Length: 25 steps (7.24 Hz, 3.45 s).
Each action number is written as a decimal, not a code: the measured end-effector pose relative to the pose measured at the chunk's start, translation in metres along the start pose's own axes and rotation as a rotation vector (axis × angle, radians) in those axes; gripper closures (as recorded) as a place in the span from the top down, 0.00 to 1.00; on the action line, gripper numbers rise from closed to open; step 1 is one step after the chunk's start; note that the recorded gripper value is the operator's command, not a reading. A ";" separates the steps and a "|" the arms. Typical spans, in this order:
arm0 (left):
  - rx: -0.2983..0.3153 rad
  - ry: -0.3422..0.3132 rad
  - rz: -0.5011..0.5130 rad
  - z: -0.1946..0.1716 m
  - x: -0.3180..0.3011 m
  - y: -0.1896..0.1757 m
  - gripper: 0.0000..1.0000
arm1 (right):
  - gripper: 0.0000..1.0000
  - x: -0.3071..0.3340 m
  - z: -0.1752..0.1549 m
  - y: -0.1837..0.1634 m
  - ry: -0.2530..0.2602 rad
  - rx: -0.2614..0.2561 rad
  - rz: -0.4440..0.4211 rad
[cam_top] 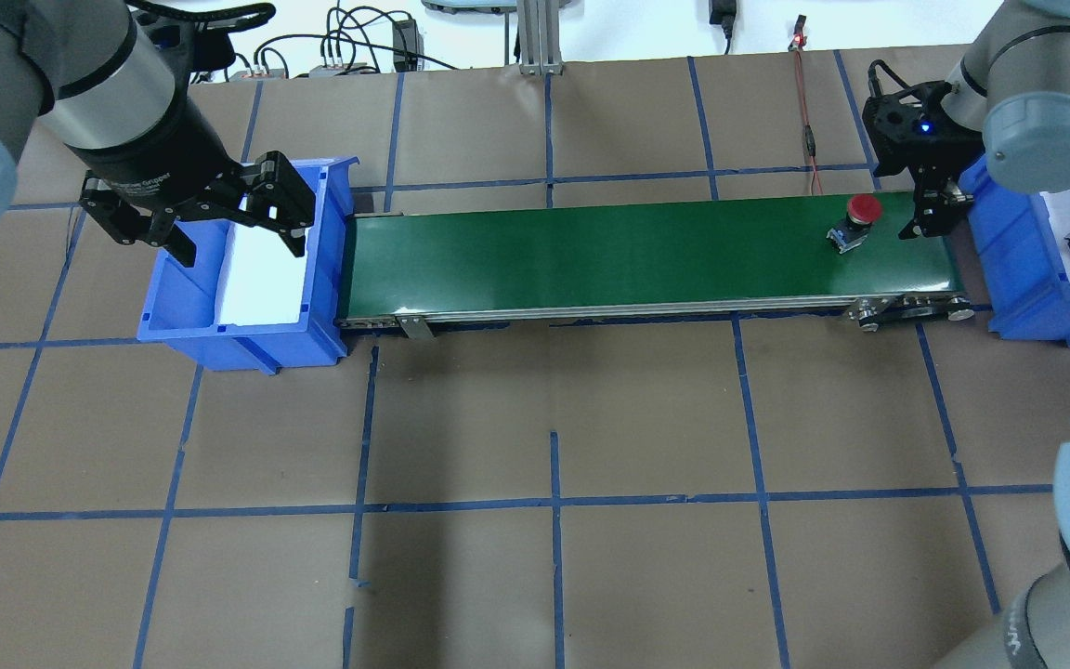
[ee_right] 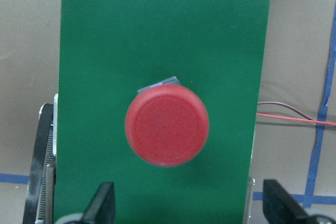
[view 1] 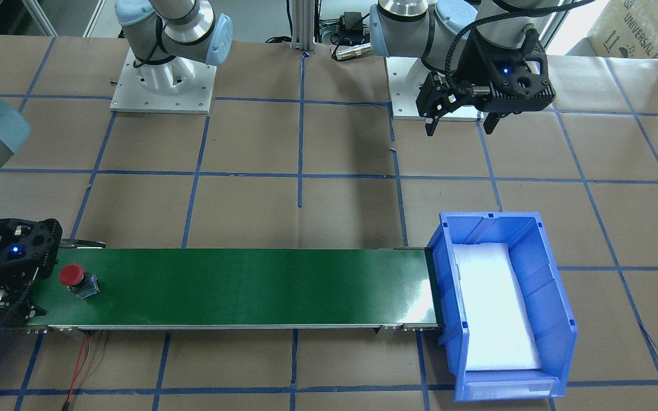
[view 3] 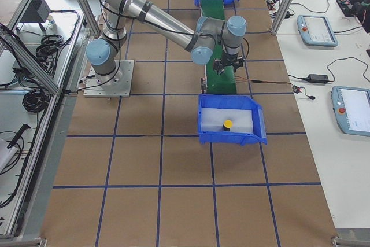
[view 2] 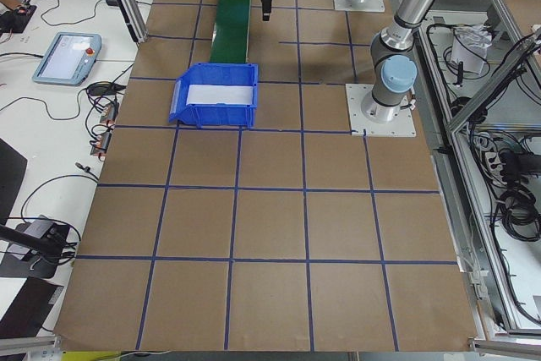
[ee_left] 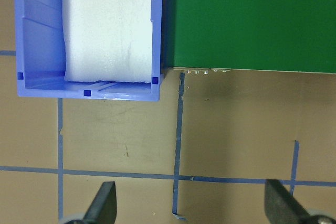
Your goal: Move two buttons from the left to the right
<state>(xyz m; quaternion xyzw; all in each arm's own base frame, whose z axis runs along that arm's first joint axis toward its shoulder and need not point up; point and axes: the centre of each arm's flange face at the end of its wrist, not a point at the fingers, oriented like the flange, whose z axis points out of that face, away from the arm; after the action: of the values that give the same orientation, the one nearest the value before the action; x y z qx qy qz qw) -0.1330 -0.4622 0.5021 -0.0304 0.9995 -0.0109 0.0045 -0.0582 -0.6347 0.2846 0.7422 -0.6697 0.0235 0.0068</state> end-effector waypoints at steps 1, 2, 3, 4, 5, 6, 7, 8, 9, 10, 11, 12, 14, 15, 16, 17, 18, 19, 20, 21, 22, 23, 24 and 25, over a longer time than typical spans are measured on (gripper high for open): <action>0.001 0.000 0.000 0.000 0.000 0.000 0.99 | 1.00 0.000 0.000 0.001 0.002 0.000 0.001; 0.001 0.000 0.000 0.000 0.000 0.000 0.99 | 1.00 0.000 0.002 0.002 0.001 0.000 0.003; 0.001 0.000 0.000 0.000 0.000 0.000 0.99 | 1.00 0.000 0.004 0.003 -0.004 -0.002 0.004; 0.001 0.000 0.000 0.000 0.000 0.000 0.99 | 1.00 0.000 0.005 0.003 -0.009 -0.003 0.003; 0.001 0.000 0.000 0.000 0.000 0.000 0.99 | 0.99 -0.001 0.005 0.004 -0.013 -0.002 0.002; 0.002 0.000 0.000 0.000 0.000 0.000 0.99 | 0.98 -0.001 0.007 0.004 -0.016 -0.001 0.002; 0.002 0.000 0.001 -0.001 0.000 0.000 0.99 | 0.97 -0.001 0.008 0.004 -0.020 0.001 0.002; 0.003 0.000 0.001 -0.001 0.001 0.000 0.99 | 0.95 -0.001 0.009 0.004 -0.022 0.002 0.001; 0.003 0.000 0.001 -0.001 0.001 0.000 0.99 | 0.86 -0.001 0.009 0.004 -0.023 0.003 0.000; 0.004 0.000 0.001 -0.002 0.001 0.001 0.99 | 0.68 -0.002 0.009 0.005 -0.023 0.004 -0.004; 0.003 0.000 0.001 -0.001 0.001 0.001 0.99 | 0.56 -0.002 0.009 0.005 -0.024 0.005 -0.015; 0.002 0.000 0.002 -0.001 0.001 0.000 0.99 | 0.36 -0.003 0.010 0.005 -0.026 0.005 -0.026; 0.002 0.001 0.001 -0.001 0.001 0.000 0.99 | 0.07 -0.005 0.013 0.006 -0.033 0.006 -0.042; 0.003 0.001 0.000 -0.001 0.001 0.000 0.99 | 0.07 -0.005 0.010 0.008 -0.032 -0.004 -0.049; 0.003 0.002 0.000 -0.001 0.001 0.000 0.99 | 0.07 -0.004 -0.004 0.013 -0.016 -0.030 -0.049; 0.004 0.002 0.000 -0.002 0.001 0.001 0.99 | 0.07 -0.003 -0.030 0.028 0.018 -0.058 -0.031; 0.004 0.002 0.000 -0.002 0.001 0.001 0.99 | 0.07 -0.008 -0.063 0.059 0.058 -0.083 0.014; 0.004 0.003 0.000 -0.002 0.001 0.001 0.99 | 0.07 -0.020 -0.088 0.108 0.091 -0.104 0.065; 0.004 0.004 0.000 -0.002 0.001 0.001 0.99 | 0.07 -0.039 -0.096 0.160 0.110 -0.102 0.102; 0.004 0.005 0.001 -0.002 0.001 0.001 0.99 | 0.07 -0.054 -0.085 0.196 0.115 -0.069 0.123; 0.003 0.005 0.001 -0.001 0.001 0.000 0.99 | 0.07 -0.057 -0.062 0.216 0.106 -0.039 0.123; 0.003 0.005 0.001 -0.001 0.002 0.000 0.99 | 0.07 -0.054 -0.032 0.229 0.096 -0.022 0.104; 0.003 0.005 0.001 -0.001 0.002 0.001 0.99 | 0.08 -0.049 -0.002 0.237 0.085 -0.013 0.077; 0.003 0.005 0.001 -0.001 0.002 0.001 0.99 | 0.16 -0.046 0.016 0.239 0.073 -0.006 0.072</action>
<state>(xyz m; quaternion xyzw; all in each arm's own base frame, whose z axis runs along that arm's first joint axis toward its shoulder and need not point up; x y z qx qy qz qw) -0.1348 -0.4618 0.5034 -0.0296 0.9995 -0.0126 0.0022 -0.3003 -0.6143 0.2613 0.7164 -0.6952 0.0490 0.0326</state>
